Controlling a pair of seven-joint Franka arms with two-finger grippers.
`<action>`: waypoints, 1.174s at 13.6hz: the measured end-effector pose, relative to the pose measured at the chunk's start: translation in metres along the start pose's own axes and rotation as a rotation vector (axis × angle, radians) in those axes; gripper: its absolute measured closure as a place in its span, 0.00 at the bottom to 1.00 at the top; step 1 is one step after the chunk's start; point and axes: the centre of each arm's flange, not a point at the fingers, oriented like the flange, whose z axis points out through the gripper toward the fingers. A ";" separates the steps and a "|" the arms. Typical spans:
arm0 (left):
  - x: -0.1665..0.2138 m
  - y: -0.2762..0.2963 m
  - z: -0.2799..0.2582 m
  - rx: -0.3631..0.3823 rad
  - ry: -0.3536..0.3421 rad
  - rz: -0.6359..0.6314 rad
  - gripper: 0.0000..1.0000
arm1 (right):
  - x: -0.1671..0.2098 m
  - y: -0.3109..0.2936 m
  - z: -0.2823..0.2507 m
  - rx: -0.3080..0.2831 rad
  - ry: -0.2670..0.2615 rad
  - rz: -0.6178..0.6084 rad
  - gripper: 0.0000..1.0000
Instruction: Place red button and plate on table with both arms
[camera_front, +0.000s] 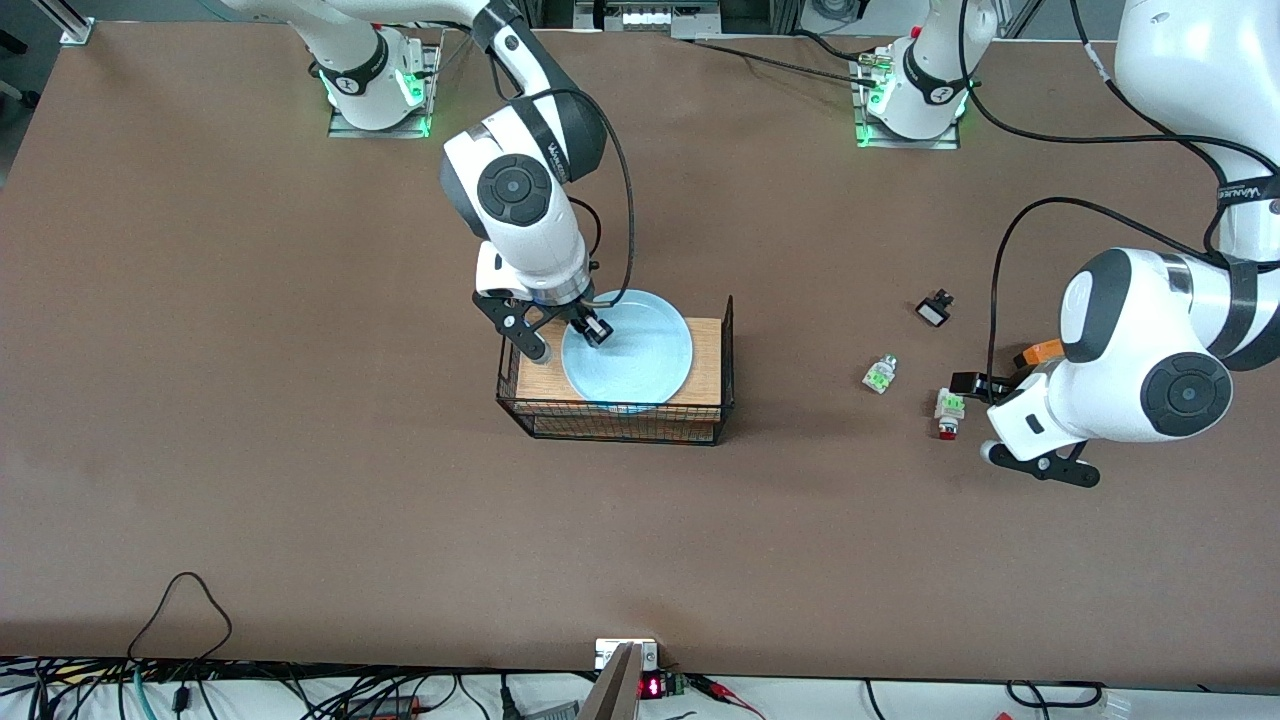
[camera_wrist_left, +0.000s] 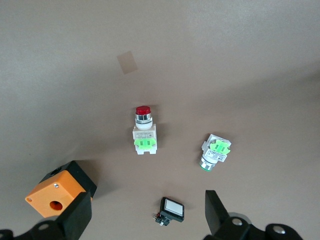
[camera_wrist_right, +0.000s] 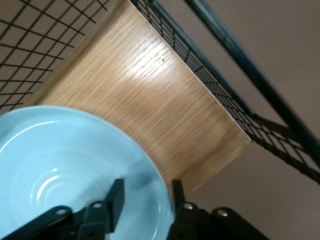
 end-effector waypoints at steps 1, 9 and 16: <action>0.000 0.000 0.000 0.000 0.000 0.001 0.00 | 0.000 0.000 0.000 0.000 0.000 0.000 0.75; 0.001 0.006 0.000 0.001 0.000 0.009 0.00 | -0.007 0.001 -0.017 0.007 -0.016 -0.009 0.97; -0.001 0.007 -0.007 0.004 0.007 0.009 0.00 | 0.030 0.039 -0.135 0.002 -0.050 -0.038 0.97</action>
